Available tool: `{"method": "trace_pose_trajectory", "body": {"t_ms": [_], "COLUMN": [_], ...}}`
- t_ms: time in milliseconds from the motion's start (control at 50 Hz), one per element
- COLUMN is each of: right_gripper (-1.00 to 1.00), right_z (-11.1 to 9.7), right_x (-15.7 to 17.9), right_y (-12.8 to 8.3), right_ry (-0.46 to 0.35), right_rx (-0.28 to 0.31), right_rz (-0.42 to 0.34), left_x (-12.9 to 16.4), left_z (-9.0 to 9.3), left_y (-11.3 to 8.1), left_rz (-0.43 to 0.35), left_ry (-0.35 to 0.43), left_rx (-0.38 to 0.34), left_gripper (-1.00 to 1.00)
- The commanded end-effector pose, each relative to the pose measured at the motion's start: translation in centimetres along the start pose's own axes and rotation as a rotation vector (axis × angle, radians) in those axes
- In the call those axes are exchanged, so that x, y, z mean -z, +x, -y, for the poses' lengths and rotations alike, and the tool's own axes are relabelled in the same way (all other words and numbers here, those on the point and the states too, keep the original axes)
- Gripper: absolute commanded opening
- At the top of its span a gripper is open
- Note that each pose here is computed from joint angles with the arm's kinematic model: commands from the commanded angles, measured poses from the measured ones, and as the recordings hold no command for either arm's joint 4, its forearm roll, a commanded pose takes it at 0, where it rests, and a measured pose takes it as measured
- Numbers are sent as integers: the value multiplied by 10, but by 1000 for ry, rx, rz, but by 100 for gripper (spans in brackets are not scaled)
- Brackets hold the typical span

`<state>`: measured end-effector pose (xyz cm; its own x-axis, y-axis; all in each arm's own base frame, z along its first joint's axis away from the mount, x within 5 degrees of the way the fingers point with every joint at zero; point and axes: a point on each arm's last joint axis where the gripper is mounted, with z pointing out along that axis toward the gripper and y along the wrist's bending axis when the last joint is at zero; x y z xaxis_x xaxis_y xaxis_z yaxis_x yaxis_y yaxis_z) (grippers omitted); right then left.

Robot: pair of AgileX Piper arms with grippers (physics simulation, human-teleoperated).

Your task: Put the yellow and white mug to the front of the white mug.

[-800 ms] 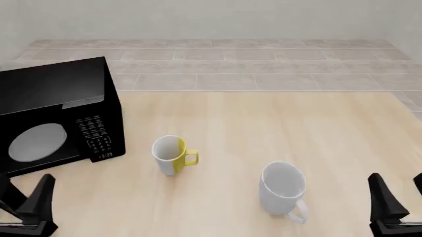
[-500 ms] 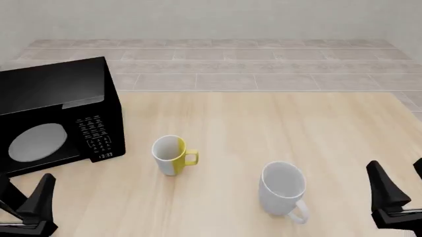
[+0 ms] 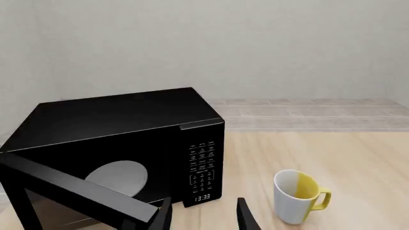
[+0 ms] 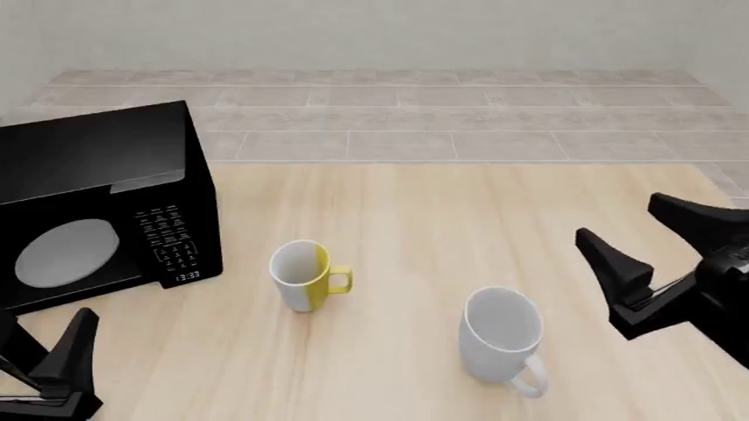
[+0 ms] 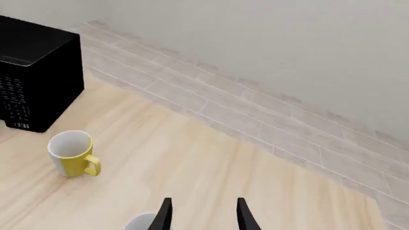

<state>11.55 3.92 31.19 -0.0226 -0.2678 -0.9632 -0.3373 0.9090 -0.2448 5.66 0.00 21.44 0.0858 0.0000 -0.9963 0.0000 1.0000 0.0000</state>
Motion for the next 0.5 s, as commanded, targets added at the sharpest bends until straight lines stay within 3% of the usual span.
{"method": "trace_pose_trajectory", "body": {"t_ms": [20, 240, 340, 500], "right_gripper": [100, 100, 100, 100], "right_z": [-2, -12, -19, -28], "right_x": [-17, -39, -49, -72], "right_y": [-37, -52, -59, -58], "right_ry": [-99, -207, -261, -314], "right_rx": [98, 184, 191, 242], "right_rz": [-66, -161, -204, -294], "left_x": [0, 0, 0, 0], "left_z": [0, 0, 0, 0], "left_y": [0, 0, 0, 0], "left_rz": [0, 0, 0, 0], "left_ry": [0, 0, 0, 0], "left_rx": [0, 0, 0, 0], "left_gripper": [100, 100, 100, 100]}}
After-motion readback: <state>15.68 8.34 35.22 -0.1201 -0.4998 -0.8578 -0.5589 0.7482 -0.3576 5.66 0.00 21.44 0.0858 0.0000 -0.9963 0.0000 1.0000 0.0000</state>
